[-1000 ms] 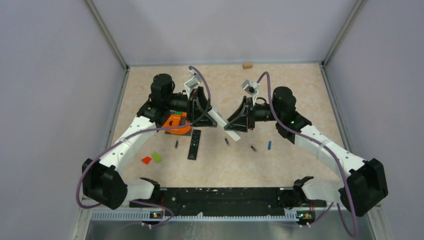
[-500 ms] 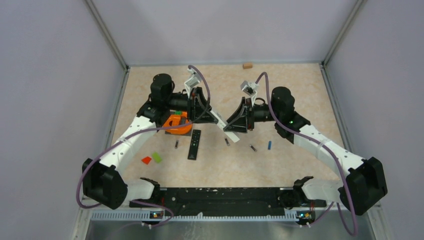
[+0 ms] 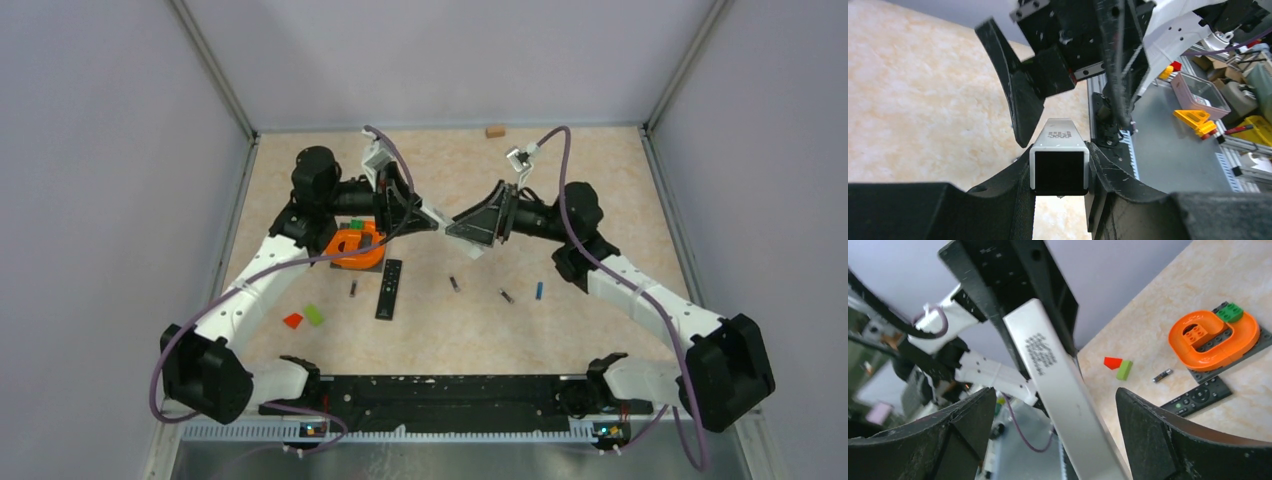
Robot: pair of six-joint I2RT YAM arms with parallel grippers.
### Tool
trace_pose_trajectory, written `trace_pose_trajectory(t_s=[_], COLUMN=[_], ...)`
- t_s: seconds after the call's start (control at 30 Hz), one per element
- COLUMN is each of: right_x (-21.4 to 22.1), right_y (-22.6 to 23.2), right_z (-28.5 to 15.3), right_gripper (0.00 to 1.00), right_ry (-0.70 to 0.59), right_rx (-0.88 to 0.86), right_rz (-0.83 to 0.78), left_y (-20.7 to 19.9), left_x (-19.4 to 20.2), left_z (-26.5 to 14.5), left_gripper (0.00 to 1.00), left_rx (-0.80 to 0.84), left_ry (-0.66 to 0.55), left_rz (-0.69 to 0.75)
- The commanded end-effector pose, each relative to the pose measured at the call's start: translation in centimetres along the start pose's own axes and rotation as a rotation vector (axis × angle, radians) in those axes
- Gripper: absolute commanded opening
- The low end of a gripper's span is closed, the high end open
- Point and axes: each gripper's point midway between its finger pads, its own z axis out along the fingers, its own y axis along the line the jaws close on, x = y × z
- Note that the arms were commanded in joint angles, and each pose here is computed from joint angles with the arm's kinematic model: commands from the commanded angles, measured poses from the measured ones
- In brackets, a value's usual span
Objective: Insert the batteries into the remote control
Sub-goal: Adjust the remote control.
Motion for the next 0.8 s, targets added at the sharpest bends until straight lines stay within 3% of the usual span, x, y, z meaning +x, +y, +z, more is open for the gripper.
trace_pose_trajectory(t_s=[0.0,0.2,0.5,0.77], right_x=[-4.0,-5.1,-7.7,-7.3], right_y=[2.1,2.3,7.6,8.2], right_z=[-1.0,-1.8,-2.8,-1.9], right_gripper=[0.91,0.90,0.73,0.46], right_ry=[-0.262,-0.372,-0.383,-0.322], right_rx=[-0.069,-0.145,-0.429,-0.484], right_rz=[0.325,0.467,0.478,0.518], left_y=[-2.2,-4.1,-6.4,-8.1], left_x=[-5.9,-8.6,-10.6,-11.4], left_z=[-0.8,-1.4,-2.2,-2.3], left_gripper=[0.00,0.00,0.00,0.00], left_rx=[-0.013,-0.010,-0.013,0.043], left_ry=[-0.118,-0.173,-0.249,-0.276], left_rz=[0.285,0.421,0.518,0.545])
